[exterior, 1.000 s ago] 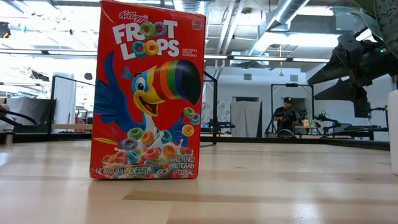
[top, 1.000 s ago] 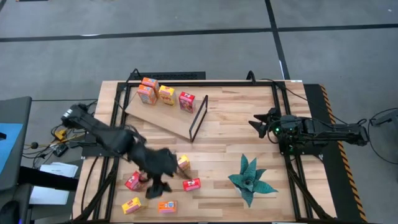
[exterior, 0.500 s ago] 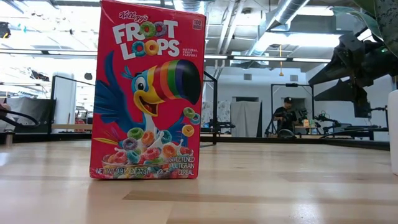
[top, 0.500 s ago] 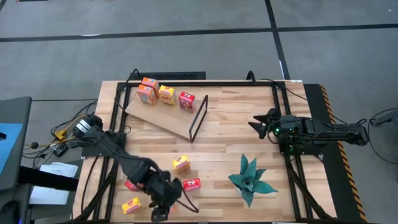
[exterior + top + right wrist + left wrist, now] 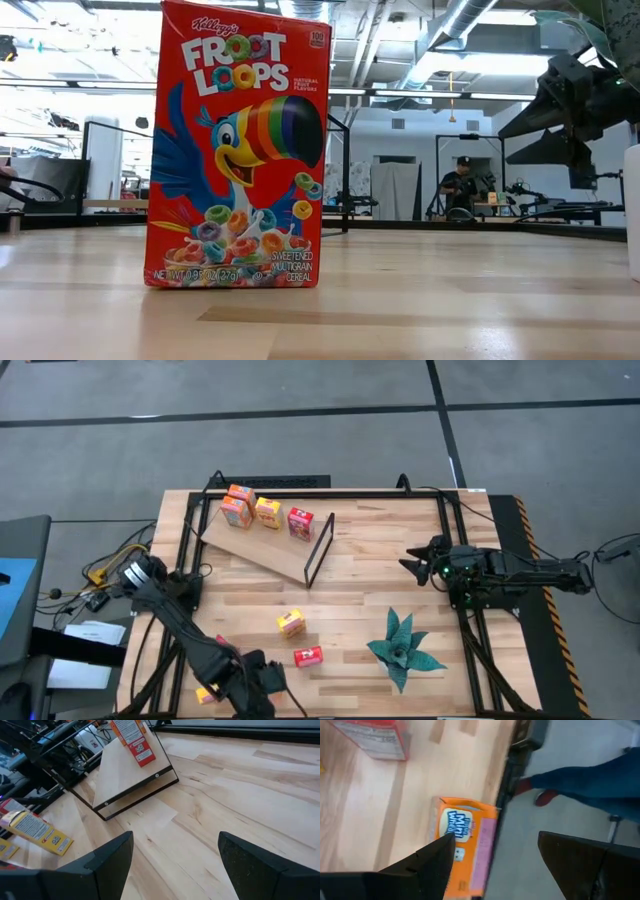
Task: Stack cereal on shelf
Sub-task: Put the orange cereal box aligned with the other orange cereal boxes on the shelf
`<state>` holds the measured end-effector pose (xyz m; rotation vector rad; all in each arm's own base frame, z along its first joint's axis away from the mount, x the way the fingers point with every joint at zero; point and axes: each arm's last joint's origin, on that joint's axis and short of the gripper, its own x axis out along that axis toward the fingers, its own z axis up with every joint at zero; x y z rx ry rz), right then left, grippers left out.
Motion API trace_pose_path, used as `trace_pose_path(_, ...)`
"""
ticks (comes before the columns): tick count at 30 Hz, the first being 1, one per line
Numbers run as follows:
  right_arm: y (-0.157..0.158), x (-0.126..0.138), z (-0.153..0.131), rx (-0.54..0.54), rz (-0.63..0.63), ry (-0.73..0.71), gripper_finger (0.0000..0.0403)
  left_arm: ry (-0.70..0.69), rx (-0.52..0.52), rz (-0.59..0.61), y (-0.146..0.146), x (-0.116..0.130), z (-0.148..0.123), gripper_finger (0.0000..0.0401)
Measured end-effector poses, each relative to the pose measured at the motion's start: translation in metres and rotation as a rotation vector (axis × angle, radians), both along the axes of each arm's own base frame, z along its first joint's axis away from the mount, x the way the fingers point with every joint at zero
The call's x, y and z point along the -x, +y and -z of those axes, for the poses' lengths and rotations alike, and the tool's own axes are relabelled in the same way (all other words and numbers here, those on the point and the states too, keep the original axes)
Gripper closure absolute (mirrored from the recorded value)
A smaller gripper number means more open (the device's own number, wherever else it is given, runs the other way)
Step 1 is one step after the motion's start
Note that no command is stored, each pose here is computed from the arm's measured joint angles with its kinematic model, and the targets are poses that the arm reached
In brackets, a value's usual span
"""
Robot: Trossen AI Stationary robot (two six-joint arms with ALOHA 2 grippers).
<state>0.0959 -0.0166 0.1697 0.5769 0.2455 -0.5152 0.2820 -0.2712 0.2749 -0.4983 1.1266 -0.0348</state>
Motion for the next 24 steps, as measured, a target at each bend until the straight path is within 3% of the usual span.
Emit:
trace_pose_path(9, 0.000, 0.001, 0.002, -0.002, 0.000, 0.018, 0.0086, 0.013, -0.087, -0.053, -0.003, -0.009, 0.014, 0.0126)
trace_pose_path(17, 0.000, 0.001, 0.002, -0.002, -0.001, 0.021, 0.0086, -0.005, -0.156, -0.083, 0.002, -0.008, -0.017, 0.0126)
trace_pose_path(24, 0.000, 0.001, 0.002, -0.002, -0.001, 0.021, 0.0086, -0.016, -0.153, -0.066, 0.001, -0.009, -0.020, 0.0126)
